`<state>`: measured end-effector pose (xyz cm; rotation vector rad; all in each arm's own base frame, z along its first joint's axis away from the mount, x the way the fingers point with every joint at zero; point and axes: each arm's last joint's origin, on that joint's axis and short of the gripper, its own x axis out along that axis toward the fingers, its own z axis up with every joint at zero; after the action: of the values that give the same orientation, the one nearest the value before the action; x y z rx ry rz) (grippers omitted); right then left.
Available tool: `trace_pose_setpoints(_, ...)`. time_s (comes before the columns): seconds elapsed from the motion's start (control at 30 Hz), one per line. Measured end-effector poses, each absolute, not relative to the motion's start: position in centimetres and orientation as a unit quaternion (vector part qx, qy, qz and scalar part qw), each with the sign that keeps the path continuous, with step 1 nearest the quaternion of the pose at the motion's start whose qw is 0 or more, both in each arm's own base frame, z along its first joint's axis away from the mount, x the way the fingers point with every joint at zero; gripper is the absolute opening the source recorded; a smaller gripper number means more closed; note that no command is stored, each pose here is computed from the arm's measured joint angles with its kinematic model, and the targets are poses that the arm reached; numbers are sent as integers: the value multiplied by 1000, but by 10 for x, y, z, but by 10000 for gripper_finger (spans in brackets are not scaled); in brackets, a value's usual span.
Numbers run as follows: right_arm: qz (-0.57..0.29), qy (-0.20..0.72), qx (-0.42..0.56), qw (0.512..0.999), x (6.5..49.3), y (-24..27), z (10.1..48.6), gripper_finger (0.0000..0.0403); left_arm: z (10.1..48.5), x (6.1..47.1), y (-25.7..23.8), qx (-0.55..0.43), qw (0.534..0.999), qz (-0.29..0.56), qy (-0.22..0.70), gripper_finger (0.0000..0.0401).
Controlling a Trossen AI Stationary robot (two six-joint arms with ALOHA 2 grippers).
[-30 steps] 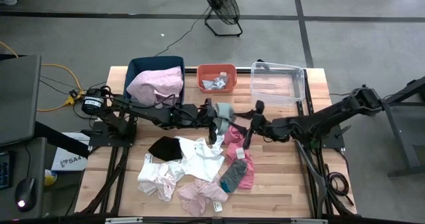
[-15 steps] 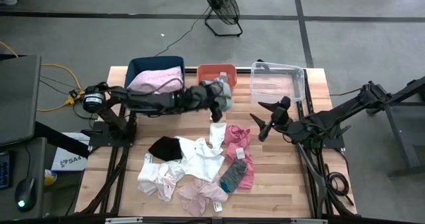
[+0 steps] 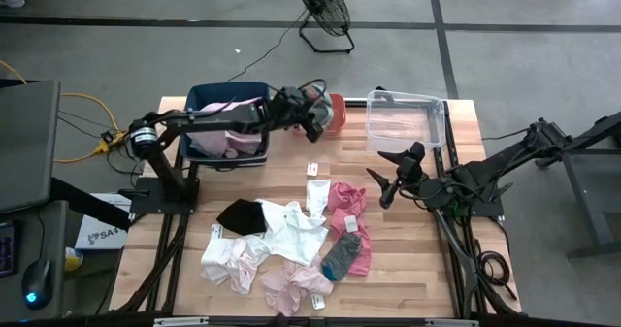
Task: Pick & Place Cloths
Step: Put the blue and green sock into the orange bin
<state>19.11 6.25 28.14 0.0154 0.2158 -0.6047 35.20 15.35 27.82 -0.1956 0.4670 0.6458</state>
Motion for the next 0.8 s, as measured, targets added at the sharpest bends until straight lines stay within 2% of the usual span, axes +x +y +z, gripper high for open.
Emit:
trace_pose_setpoints(0.27,-296,108,7,949,191,63,281,252,263,362,191,-74,897,340,272,8)
trace_pose_setpoints(0.8,-296,114,3,948,191,62,280,252,234,395,223,-30,805,388,448,8)
